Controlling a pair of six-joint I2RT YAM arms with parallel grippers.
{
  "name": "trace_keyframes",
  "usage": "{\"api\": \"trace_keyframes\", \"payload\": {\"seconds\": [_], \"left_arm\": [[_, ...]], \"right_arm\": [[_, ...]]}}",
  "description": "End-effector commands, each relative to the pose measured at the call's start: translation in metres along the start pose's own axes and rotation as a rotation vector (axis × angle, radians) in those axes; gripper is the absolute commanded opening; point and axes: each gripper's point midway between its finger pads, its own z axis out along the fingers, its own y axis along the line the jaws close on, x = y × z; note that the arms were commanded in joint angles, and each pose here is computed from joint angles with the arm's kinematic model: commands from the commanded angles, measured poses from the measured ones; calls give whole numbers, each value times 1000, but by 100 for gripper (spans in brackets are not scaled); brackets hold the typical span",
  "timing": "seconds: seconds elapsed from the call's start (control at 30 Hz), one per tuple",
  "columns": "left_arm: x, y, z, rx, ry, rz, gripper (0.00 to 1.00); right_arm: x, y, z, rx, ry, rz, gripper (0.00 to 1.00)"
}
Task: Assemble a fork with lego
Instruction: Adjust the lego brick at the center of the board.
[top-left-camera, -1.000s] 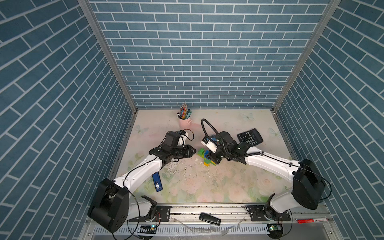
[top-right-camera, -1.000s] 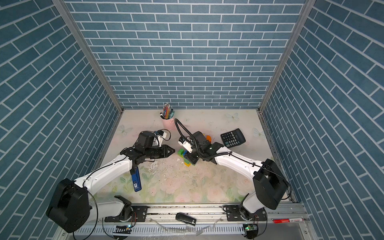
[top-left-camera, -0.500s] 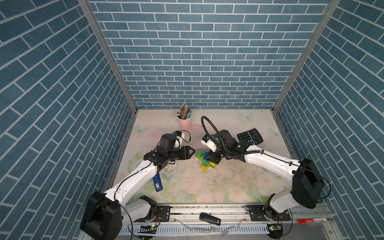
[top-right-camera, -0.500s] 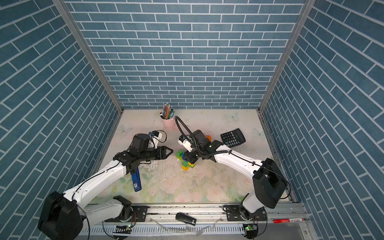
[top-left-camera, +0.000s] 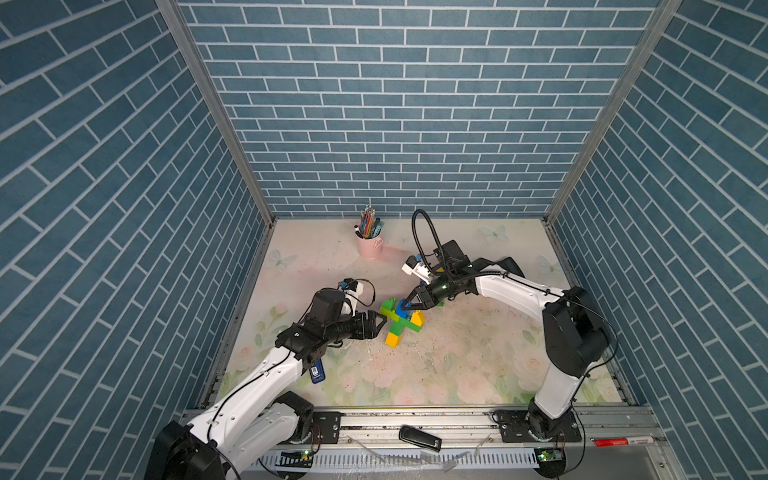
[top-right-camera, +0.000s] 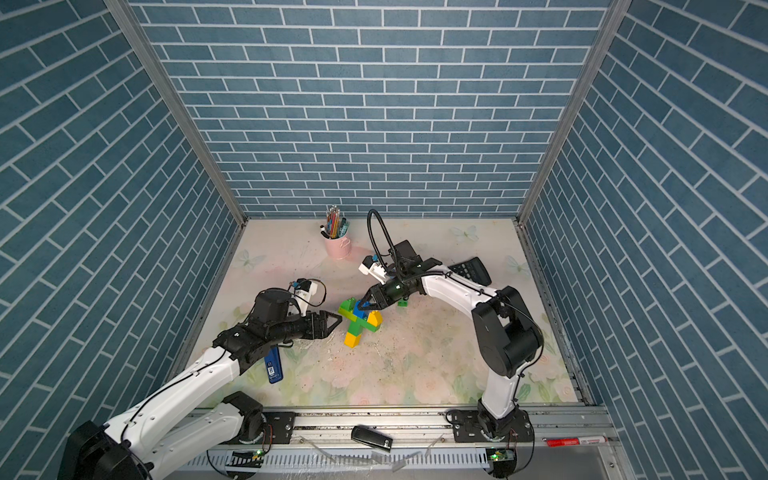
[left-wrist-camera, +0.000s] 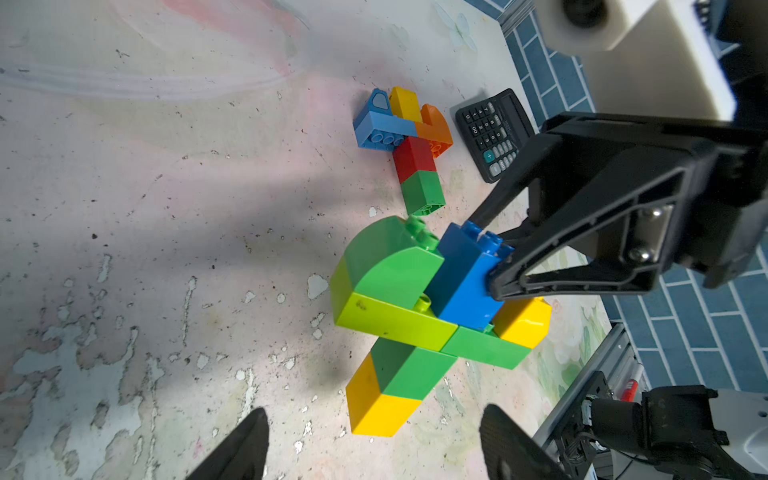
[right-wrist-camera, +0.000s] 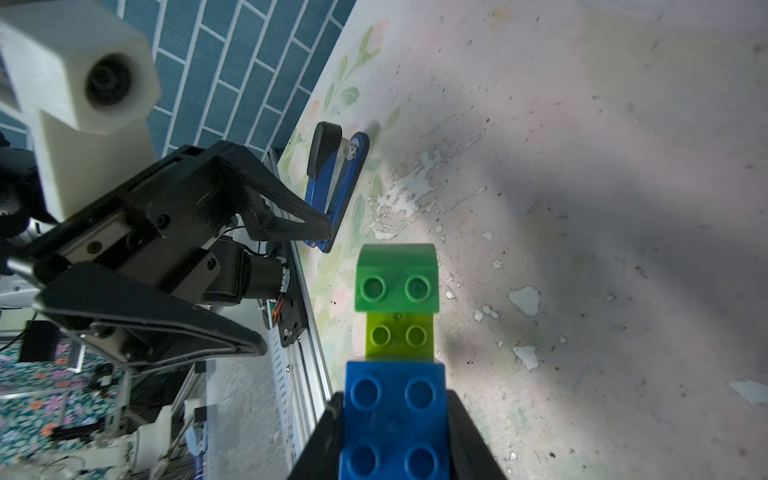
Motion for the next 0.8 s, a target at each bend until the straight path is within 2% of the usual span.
{"api": "trace_keyframes", "payload": {"seconds": [0.0,0.13,0.43,0.5,0.6,0.77], "left_arm": [[14,17,8,-64,43,7,81],[17,25,17,-93,67,-5,81],[20,22,36,-43,93,-29,81],[22,22,38,-38,101,-29,81],[24,25,42,-40,111,-32,81],[28,29,51,-45,130,-37,81]], "right_arm": [[-1,7,-3,-96,44,-3,17],[-6,-6,-3,-105,49,29,22],[-15,-38,3,-124,49,91,32],[-19,-46,5,-116,42,94,39],[-27,-58,7,-93,34,101,60],[-43,-78,7,4,6,100,70]]}}
